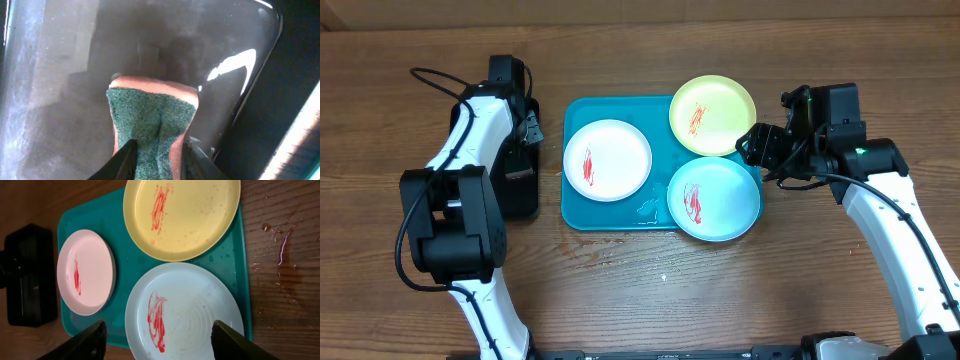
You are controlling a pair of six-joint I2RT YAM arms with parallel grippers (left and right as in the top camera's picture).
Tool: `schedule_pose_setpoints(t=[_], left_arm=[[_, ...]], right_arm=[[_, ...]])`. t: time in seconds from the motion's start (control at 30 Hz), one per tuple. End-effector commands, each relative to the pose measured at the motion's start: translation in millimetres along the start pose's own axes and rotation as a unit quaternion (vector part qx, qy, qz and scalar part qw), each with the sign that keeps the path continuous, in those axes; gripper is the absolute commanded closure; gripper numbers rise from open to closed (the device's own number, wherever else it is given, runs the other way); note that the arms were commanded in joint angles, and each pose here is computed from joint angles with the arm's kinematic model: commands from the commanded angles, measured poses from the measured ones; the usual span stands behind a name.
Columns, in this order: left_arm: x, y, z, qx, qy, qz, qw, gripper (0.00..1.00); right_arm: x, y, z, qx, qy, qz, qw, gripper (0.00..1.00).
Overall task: Clean dirty plates on tray and stack at the side
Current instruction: 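Grasp the green sponge with the left gripper and lift it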
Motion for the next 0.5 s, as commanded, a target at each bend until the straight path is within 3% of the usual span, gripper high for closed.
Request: schedule_pose_setpoints(t=[0.0, 0.47], left_arm=[[5, -1, -2, 0.003, 0.006, -0.002, 1.000, 0.69], [14, 1, -20, 0.010, 0.037, 0.004, 0.999, 0.73]], right_arm=[[-3, 6, 6, -0.006, -0.010, 0.002, 1.000, 0.32], [6, 2, 5, 0.000, 0.002, -0.005, 1.000, 0.32]])
Point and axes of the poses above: each gripper's point midway between its finger pads, its own x axis out along the fingers, its own y axis along the line the jaws close on, z = x × y, the point moved 5 cm from there along -x, back along the fingers, and after that the axes turned 9 degrees about x, right-handed, at the moved point
